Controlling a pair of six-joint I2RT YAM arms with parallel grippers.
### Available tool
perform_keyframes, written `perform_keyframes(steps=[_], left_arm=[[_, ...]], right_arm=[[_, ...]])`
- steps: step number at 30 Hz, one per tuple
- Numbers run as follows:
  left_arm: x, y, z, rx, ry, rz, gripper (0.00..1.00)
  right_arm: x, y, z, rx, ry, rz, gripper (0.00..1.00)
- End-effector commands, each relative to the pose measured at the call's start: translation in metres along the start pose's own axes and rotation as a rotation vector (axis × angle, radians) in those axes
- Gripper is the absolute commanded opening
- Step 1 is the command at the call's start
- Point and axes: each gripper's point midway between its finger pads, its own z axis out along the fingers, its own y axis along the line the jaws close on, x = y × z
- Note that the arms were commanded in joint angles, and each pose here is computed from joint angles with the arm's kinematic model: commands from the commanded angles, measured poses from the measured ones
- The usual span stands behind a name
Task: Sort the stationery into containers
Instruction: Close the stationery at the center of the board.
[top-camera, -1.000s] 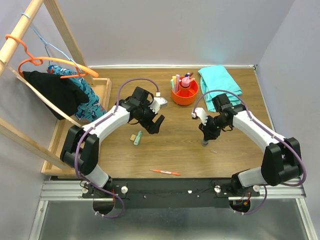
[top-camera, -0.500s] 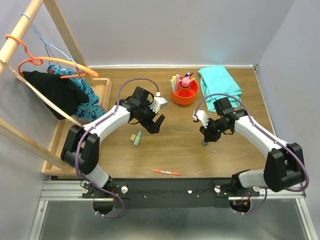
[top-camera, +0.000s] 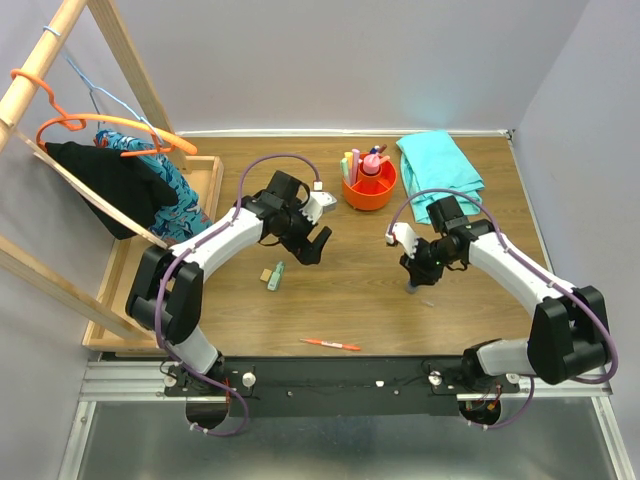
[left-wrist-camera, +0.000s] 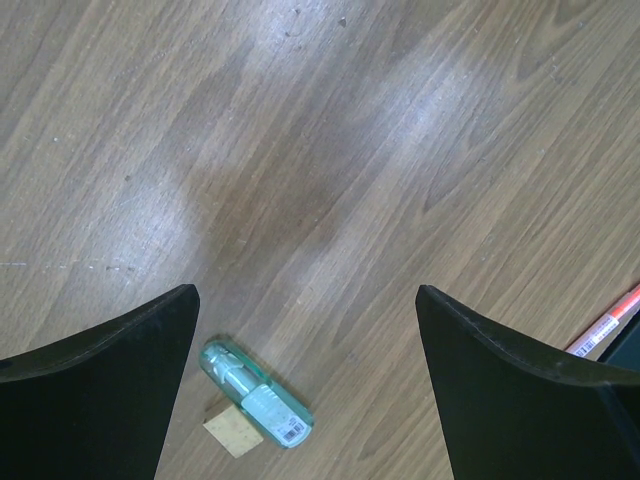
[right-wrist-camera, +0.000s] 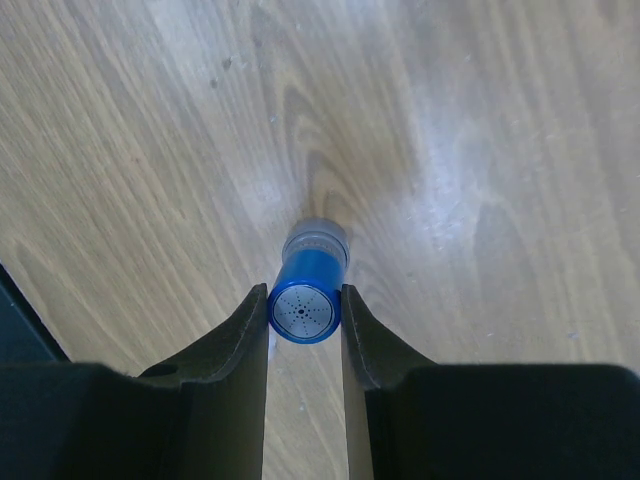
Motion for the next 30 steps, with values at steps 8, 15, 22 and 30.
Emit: perform_keyframes(steps=[8, 15, 22, 30], left_arm=[[-0.014, -0.001, 0.004, 0.019, -0.027, -0.007, 0.99], [-0.014, -0.001, 0.004, 0.019, -0.021, -0.011, 0.99], [-0.014, 0.0, 0.006, 0.019, -0.014, -0.013, 0.99], [-0.022, 0.002, 0.007, 0.021, -0.024, -0.01, 0.99]], right_arm=[[0.029, 0.019, 0.005, -0.046, 0.093, 0.032, 0.23], [0.047, 0.021, 0.021, -0.049, 0.127, 0.024, 0.23], [0.065, 0.027, 0.026, -0.041, 0.163, 0.031, 0.23], [0.045, 0.016, 0.013, -0.019, 0.138, 0.023, 0.21]])
